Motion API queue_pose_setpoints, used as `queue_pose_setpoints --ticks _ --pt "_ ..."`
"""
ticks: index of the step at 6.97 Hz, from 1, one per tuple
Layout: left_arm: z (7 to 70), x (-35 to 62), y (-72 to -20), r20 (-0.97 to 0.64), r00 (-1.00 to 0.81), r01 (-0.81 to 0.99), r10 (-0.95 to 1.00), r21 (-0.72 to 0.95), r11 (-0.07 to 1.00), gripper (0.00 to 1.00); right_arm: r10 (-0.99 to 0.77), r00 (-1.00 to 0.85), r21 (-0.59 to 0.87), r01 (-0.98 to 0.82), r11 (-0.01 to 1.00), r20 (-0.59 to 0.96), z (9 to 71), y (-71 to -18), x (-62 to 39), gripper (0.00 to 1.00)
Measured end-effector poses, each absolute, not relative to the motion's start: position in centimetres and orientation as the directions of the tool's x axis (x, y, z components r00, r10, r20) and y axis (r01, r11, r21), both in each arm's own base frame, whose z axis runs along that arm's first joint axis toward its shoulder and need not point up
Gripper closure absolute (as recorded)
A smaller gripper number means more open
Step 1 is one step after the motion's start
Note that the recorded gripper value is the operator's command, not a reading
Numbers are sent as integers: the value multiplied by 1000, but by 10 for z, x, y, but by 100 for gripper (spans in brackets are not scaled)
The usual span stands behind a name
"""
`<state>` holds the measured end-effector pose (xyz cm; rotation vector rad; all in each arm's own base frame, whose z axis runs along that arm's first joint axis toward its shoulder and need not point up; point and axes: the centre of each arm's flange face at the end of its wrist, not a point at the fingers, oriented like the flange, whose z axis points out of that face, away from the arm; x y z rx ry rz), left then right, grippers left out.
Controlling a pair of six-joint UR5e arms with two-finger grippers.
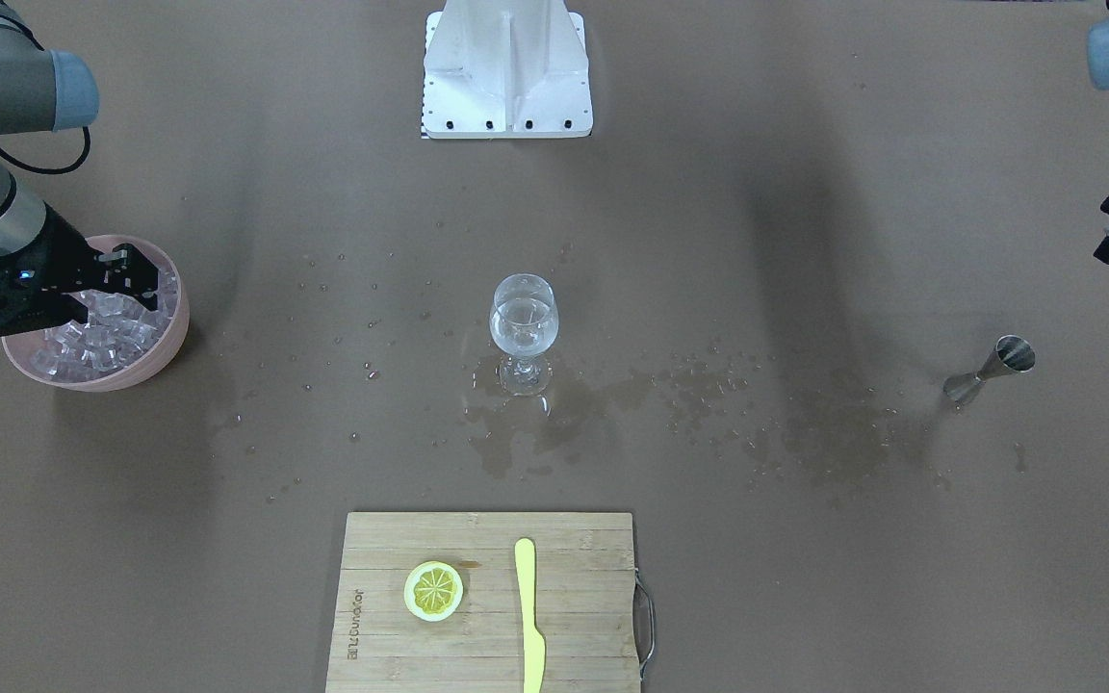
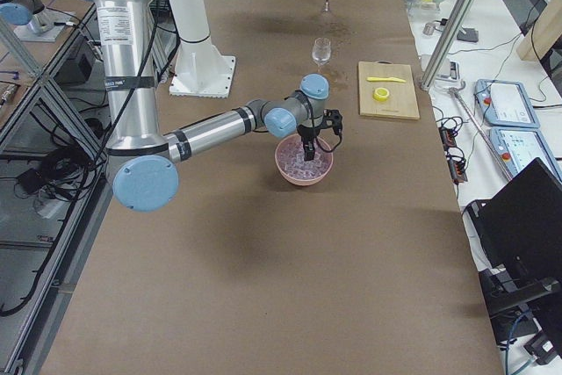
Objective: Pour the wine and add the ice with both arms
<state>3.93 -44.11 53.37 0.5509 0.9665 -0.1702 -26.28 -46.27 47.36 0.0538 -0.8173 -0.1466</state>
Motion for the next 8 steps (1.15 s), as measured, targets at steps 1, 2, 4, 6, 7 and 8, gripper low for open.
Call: queue_pose_setpoints --ticks 1,2,4,6,7,8 --pt "534 39 -442 -817 567 376 103 368 850 1 -150 678 102 110 989 720 477 -459 -260 22" --pt "533 40 -442 -817 567 376 103 368 850 1 -150 681 100 112 989 717 480 -456 -259 27" --pt "533 40 -443 -817 567 376 103 369 850 1 -146 688 90 117 989 711 486 -454 -260 33" --pt "533 40 -443 -817 567 377 103 368 850 1 -149 693 88 122 989 705 489 -452 -263 74" --pt "533 40 -443 -818 567 377 103 368 850 1 -148 696 87 123 989 703 490 -452 -263 100" --pt "532 40 -443 -819 565 379 102 367 850 1 -147 698 84 123 989 701 492 -451 -262 100"
